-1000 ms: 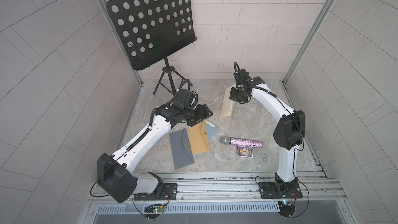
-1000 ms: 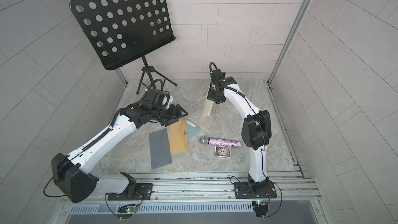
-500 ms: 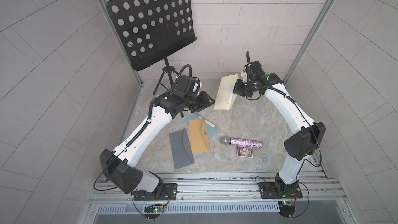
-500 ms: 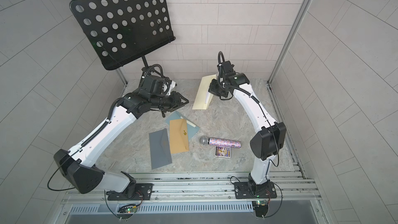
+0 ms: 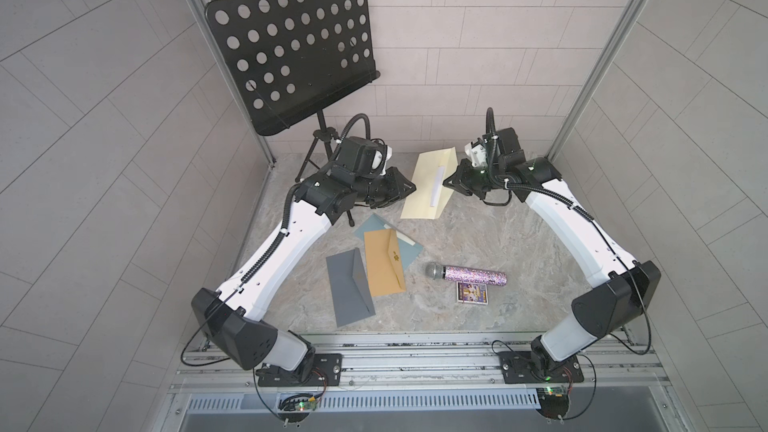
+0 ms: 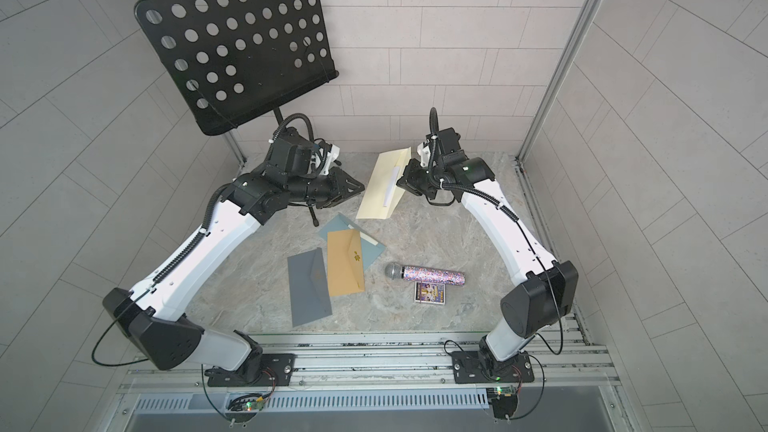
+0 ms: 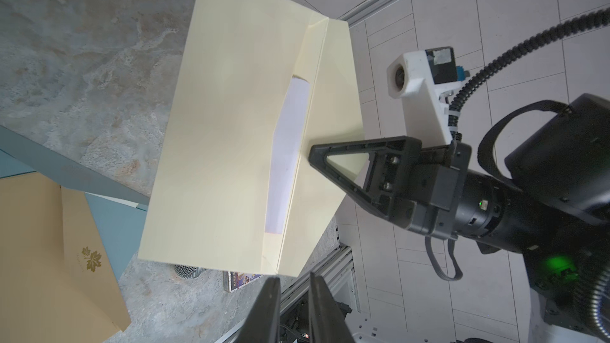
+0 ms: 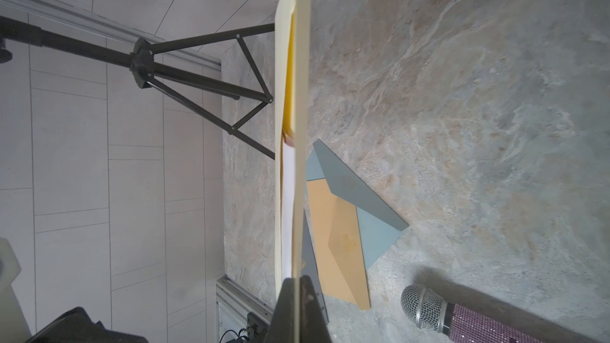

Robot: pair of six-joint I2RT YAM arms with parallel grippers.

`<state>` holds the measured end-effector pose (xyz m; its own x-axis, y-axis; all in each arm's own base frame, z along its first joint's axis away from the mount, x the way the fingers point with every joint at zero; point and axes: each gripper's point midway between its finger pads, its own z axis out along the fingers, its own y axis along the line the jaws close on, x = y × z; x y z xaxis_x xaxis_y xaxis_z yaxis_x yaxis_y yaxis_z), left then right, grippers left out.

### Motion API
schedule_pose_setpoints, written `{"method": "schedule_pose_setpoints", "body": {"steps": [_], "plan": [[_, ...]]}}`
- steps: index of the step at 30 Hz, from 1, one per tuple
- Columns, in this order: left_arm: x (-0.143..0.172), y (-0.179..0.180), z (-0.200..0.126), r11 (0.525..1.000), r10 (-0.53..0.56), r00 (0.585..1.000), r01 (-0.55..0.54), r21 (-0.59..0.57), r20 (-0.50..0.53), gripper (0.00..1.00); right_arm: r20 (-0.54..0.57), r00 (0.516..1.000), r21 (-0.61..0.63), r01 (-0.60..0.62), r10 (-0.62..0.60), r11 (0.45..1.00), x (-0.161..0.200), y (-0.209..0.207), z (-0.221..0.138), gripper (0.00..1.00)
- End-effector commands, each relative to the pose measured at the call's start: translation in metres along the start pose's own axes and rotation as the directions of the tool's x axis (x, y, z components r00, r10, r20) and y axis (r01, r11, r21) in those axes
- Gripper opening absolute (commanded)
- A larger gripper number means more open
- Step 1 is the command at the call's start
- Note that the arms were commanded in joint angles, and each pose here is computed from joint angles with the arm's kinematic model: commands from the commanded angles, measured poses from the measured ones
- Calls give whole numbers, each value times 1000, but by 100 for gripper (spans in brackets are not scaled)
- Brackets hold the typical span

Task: Take the letter paper out of the envelope
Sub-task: Take out the letter paper from the envelope.

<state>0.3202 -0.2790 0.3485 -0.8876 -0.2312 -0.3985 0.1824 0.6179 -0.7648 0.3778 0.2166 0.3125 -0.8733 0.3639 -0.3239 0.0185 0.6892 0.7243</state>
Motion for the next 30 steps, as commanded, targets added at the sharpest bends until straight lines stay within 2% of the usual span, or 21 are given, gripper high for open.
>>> {"method": "schedule_pose_setpoints", "body": {"steps": [1, 5, 10, 12, 30], "plan": [[-7, -7, 8, 1000, 30, 1000, -30, 2, 7, 24, 10, 1000, -68, 9, -8, 998, 8, 22, -13, 0], [-12, -8, 21, 999, 47, 999, -47, -17, 6, 30, -2, 1000, -72, 30, -31, 997, 19, 29, -12, 0], [-20, -2, 26, 991, 87, 996, -84, -104, 17, 39, -16, 998, -50, 65, -66, 997, 29, 32, -12, 0], [-20, -1, 28, 982, 136, 991, -134, -131, 7, 41, -17, 997, -47, 80, -81, 996, 30, 34, -13, 0], [-13, 1, 48, 943, 218, 975, -221, -248, -40, 45, -33, 972, 13, 233, -233, 972, 40, 38, -18, 0]]}}
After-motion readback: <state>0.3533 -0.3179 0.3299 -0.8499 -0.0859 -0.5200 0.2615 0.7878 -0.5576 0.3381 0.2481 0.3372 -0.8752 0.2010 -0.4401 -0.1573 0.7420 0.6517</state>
